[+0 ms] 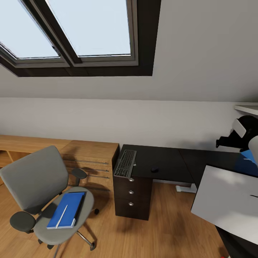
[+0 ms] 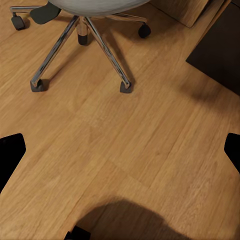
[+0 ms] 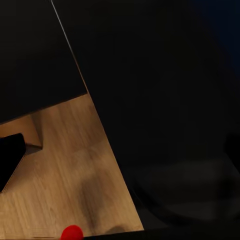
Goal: In the bedroom, organize the workspace by keeping the computer under the desk, ensuring the monitor is on the desk, placing the keyboard on the desk next to the monitor, placing the mouse on the desk next to the keyboard, moving the folder from the swivel chair onto the desk next to the mouse, stacking the notebook on top of the folder with the pen on top of the notebook, and positioning the swivel chair next to the desk.
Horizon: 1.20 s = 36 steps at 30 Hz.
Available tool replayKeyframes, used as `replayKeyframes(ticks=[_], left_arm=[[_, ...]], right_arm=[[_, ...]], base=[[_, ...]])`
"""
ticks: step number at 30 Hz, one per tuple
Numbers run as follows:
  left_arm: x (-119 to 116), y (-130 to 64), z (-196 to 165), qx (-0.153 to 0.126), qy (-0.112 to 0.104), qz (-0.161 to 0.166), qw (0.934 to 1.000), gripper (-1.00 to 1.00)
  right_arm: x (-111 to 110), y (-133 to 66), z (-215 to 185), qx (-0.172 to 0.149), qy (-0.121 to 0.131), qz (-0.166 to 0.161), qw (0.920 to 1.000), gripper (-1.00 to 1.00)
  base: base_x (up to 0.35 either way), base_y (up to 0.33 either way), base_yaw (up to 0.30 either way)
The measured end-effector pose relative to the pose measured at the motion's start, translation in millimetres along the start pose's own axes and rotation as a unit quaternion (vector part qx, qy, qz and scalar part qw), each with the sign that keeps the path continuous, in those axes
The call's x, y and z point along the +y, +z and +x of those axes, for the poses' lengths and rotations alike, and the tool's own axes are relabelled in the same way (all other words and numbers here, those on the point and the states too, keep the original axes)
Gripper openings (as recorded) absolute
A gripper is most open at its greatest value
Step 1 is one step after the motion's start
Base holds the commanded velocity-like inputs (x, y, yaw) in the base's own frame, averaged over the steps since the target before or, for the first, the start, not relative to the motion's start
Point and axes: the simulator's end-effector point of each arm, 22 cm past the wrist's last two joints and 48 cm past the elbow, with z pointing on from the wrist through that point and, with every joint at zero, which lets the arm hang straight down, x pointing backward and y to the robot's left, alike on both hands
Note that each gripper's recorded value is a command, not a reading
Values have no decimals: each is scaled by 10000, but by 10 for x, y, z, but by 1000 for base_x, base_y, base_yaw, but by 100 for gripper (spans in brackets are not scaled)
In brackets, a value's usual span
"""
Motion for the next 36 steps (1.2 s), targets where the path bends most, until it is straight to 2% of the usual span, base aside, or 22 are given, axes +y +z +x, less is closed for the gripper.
replayKeyframes(ticks=[10,24,36], left_arm=[[-2,0,0,-1,3,4,10000,100],[0,0,-3,-8,-11,-2,10000,100],[8,0,-4,-9,-19,-18,10000,100]], right_arm=[[97,96,152,213,-1,-377,9991,100],[135,139,233,319,-66,-457,9984,100],[147,226,398,533,-92,-459,9975,100]], base=[[0,0,0],[0,0,0],[0,0,0]])
